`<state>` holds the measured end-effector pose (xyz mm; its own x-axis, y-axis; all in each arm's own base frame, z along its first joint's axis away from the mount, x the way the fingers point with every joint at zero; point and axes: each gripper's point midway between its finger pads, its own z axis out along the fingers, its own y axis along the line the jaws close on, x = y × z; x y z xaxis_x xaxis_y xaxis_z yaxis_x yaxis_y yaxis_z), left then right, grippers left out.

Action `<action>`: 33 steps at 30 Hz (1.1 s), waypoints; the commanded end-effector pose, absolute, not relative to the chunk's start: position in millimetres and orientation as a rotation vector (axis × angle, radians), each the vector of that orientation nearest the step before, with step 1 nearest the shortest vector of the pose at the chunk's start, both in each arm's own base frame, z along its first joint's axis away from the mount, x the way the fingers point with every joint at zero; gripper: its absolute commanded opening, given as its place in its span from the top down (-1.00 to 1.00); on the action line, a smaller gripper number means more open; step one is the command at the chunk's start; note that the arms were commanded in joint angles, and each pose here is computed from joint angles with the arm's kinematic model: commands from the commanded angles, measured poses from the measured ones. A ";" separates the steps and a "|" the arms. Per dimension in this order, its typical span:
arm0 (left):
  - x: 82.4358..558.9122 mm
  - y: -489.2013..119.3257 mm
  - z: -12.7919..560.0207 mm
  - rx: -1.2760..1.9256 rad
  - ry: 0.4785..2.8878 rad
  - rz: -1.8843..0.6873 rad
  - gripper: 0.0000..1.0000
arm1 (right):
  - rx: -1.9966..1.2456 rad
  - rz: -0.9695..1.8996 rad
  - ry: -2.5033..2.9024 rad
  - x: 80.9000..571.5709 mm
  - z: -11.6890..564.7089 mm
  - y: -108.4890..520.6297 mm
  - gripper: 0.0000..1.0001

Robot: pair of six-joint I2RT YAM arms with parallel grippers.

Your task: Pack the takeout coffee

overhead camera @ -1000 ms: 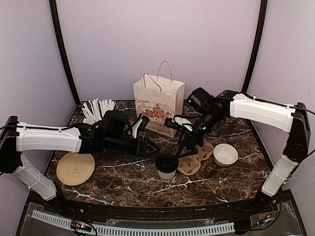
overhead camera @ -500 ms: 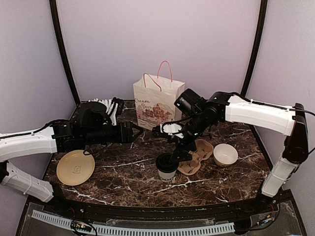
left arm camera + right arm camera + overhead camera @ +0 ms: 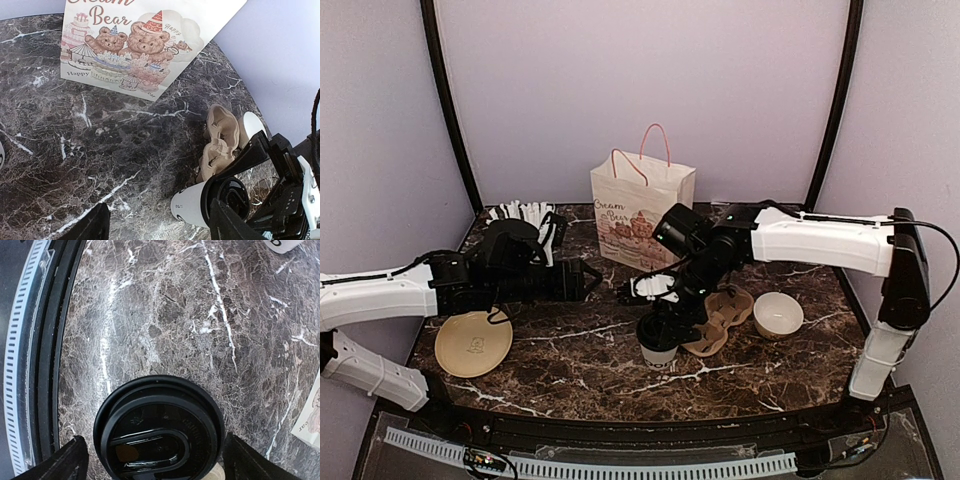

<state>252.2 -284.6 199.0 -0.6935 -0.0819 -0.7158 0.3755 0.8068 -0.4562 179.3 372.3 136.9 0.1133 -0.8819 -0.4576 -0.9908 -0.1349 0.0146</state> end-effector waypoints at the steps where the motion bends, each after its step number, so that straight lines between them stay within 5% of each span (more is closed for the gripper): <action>1: 252.7 -279.9 198.1 0.197 2.217 -0.762 -0.42 | -2.110 0.495 1.830 182.2 136.4 380.1 -0.77; 13: 251.1 -277.6 196.0 0.191 2.220 -0.767 -0.41 | -2.067 0.473 1.828 186.0 153.5 380.6 -0.39; 23: 253.1 -279.1 204.7 0.239 2.208 -0.750 -0.41 | -1.887 0.523 1.849 218.8 203.4 375.5 -0.39; 33: 259.8 -279.3 211.7 0.342 2.206 -0.650 -0.41 | -1.664 0.330 1.982 287.7 227.9 295.8 -0.40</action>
